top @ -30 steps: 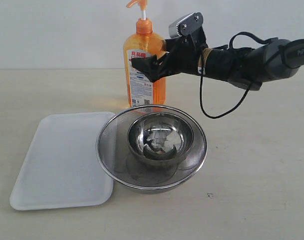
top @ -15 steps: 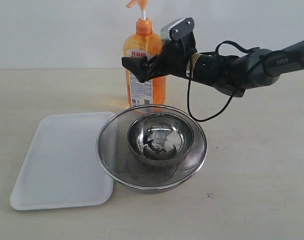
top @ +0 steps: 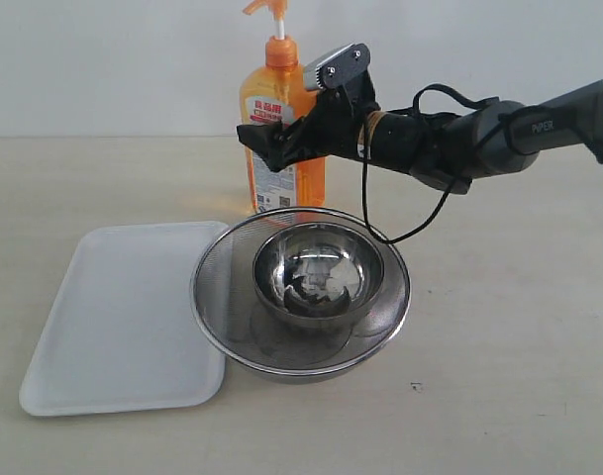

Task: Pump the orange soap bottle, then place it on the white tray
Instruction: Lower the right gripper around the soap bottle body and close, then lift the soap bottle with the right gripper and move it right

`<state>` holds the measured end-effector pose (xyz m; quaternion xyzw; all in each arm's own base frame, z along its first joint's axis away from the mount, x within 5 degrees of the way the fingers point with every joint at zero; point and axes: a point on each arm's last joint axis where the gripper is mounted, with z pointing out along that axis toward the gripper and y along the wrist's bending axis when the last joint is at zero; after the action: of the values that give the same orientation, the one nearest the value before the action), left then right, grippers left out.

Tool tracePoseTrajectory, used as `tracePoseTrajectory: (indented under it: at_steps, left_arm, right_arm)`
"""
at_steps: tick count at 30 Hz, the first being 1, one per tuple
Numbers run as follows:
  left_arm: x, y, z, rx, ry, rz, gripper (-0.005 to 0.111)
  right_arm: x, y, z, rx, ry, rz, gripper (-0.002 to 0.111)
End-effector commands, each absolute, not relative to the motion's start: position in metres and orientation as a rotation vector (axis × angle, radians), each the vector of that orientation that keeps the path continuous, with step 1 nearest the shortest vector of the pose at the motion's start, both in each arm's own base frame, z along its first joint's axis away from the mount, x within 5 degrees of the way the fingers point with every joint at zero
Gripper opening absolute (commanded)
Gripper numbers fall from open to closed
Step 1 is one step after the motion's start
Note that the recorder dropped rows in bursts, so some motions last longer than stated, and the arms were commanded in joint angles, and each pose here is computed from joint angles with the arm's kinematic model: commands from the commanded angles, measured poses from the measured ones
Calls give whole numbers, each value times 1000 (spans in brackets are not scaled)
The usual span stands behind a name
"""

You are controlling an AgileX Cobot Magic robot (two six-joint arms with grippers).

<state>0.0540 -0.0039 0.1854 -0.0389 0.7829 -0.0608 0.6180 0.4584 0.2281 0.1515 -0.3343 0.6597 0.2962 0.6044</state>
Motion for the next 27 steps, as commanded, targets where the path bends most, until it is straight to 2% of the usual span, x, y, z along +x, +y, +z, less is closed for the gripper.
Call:
tracePoseTrajectory:
  at_steps: [1, 4, 6, 9, 21, 27]
  left_arm:
    - [54, -4, 185, -94, 1798, -145, 5]
    - [54, -4, 185, -94, 1798, -145, 5]
    - [54, -4, 185, -94, 1798, -145, 5]
    - [54, -4, 185, -94, 1798, -145, 5]
    - [54, -4, 185, -94, 1798, -145, 5]
    - [54, -4, 185, -94, 1798, -145, 5]
  right_arm:
    - [460, 228, 153, -732, 1551, 715, 68]
    - [460, 228, 153, -718, 1560, 728, 21]
    - [460, 228, 153, -711, 1563, 733, 0]
    - [460, 228, 153, -709, 1562, 730, 3]
    - [460, 229, 159, -701, 1506, 747, 2]
    - [459, 228, 177, -710, 1487, 712, 2]
